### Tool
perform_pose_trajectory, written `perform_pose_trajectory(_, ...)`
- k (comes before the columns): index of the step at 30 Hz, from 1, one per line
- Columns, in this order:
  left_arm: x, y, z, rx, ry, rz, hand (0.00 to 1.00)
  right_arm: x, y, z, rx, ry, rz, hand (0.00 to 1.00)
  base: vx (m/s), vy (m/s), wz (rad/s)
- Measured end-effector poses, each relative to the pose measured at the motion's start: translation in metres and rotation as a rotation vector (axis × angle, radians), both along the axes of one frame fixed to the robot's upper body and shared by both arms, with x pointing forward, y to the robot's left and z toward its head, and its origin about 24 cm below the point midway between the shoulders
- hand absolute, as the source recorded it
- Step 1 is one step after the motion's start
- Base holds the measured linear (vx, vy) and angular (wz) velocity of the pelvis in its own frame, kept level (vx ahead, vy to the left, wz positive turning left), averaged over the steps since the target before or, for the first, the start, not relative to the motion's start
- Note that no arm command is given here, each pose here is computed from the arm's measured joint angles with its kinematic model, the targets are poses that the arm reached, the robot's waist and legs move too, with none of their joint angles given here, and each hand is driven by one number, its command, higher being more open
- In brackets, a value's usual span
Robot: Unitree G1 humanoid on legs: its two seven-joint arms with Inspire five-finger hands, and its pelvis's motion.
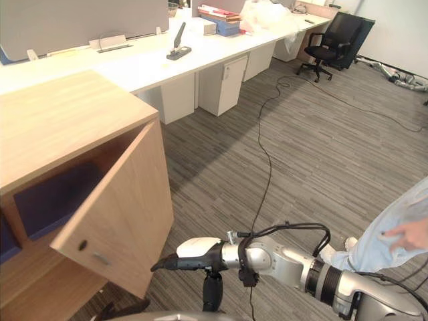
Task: Walk over to the cabinet, pick up the folder, carry it to the office cabinet, place the folder inside the office cabinet, then close the office cabinet door
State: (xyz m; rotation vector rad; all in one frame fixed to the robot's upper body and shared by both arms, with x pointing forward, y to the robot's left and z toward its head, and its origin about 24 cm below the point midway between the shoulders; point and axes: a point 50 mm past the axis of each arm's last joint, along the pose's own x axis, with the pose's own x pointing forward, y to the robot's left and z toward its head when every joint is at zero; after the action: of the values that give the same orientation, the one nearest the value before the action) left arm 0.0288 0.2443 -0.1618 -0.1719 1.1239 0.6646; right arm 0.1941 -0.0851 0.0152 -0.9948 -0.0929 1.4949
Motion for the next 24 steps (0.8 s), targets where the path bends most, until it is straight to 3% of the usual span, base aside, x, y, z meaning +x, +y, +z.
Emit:
perform_pose_trajectory(5,-0.033,0.012,0.001,0.008,0.025,0.22,1.0,-0.005,-0.007,-0.007,-0.052,0.03,0.02,1.0,0.02,0.0,0.32)
perform_pose_trajectory(9,-0.049,0.016,0.003,0.013,0.018,0.368,1.0,-0.012,0.007,-0.02,-0.038,0.083,0.031,1.0,0.03,-0.021,0.67)
perform_pose_trajectory(14,-0.06,0.018,0.004,0.018,0.036,0.423,1.0,-0.011,0.024,-0.05,-0.036,0.139,-0.068,1.0,0.07,0.019,0.91)
perform_pose_trajectory(16,-0.056,0.016,0.003,0.012,0.032,0.411,1.0,-0.013,0.021,-0.066,-0.042,0.17,-0.172,1.0,0.07,0.04,1.22)
perform_pose_trajectory(20,-0.025,0.004,-0.001,-0.02,0.002,0.26,1.0,-0.014,-0.019,-0.109,-0.044,0.293,-0.686,1.0,0.1,0.043,2.18)
perform_pose_trajectory(24,0.002,0.018,0.005,0.045,-0.029,0.131,1.0,-0.028,-0.053,-0.147,-0.073,0.437,-1.189,1.0,-0.02,-0.181,2.09)
